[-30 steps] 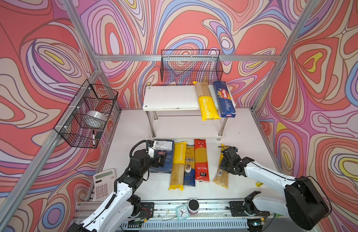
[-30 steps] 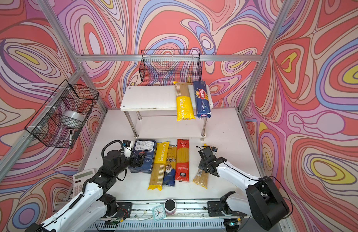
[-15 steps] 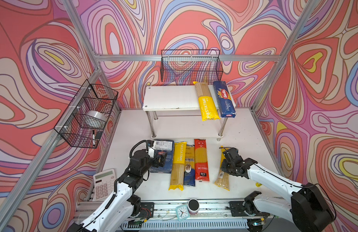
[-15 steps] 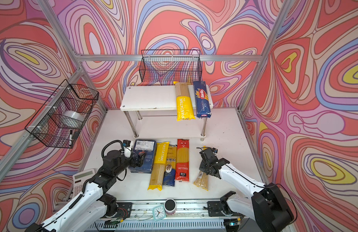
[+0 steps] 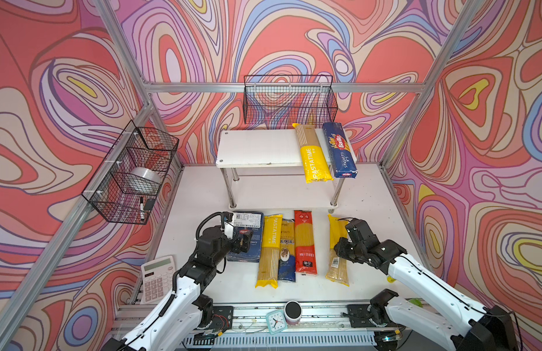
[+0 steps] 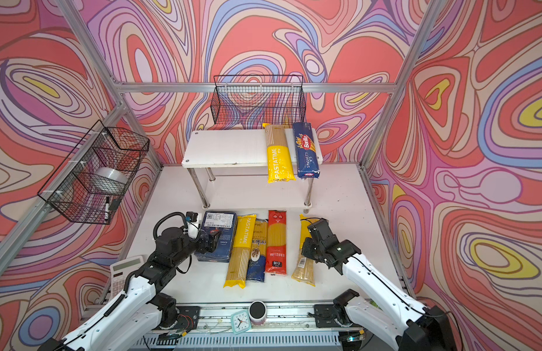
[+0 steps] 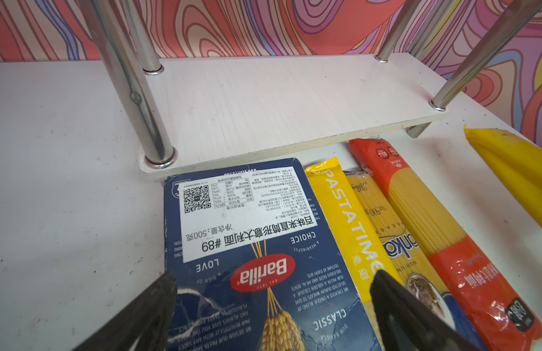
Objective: Arrange pasta packages on shelves
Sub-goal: Pick up the pasta bag from the middle-right of the table, then place the pasta bag on the shelf.
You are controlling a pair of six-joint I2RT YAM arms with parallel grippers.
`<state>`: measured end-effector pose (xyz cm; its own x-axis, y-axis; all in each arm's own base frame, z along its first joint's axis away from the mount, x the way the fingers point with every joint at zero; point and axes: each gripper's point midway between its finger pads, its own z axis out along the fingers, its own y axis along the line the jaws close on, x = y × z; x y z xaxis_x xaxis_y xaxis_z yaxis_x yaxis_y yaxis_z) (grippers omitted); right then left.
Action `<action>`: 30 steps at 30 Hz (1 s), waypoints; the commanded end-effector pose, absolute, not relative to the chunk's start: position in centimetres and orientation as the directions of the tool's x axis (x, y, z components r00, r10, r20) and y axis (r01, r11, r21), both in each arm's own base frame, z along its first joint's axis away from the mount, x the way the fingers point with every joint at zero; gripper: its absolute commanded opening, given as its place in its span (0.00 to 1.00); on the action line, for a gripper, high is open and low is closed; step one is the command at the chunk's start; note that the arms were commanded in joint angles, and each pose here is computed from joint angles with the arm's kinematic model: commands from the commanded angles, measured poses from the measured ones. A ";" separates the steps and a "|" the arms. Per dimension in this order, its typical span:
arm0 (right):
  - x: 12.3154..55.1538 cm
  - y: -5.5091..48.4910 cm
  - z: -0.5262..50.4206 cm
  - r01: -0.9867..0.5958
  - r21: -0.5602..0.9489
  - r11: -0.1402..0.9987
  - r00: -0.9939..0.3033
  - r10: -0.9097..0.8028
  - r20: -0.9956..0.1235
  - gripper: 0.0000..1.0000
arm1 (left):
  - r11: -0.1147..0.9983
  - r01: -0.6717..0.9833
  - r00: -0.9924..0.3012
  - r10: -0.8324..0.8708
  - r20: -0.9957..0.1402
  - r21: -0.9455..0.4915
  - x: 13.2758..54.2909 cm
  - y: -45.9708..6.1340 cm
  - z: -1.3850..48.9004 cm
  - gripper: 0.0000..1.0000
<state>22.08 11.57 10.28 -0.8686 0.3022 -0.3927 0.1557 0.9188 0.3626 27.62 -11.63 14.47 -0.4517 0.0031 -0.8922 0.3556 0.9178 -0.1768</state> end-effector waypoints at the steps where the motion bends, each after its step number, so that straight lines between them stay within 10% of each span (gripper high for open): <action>1: 23.6 14.0 15.3 0.026 0.461 0.887 -0.836 0.272 -0.477 0.08 | 0.913 0.372 -0.448 0.017 -0.894 -0.169 27.7 -12.0 15.1 1.00; 30: 18.4 30.0 29.7 -0.549 0.450 0.704 -0.732 -0.146 -0.665 0.09 | 0.913 0.369 -0.458 0.018 -0.889 -0.171 27.9 -12.0 15.0 1.00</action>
<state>16.90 28.21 24.64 -0.8223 -0.2102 -0.5289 -0.4840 0.7472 0.4555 27.80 -11.75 13.96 -0.4721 0.0104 -0.8815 0.3540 0.9180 -0.1787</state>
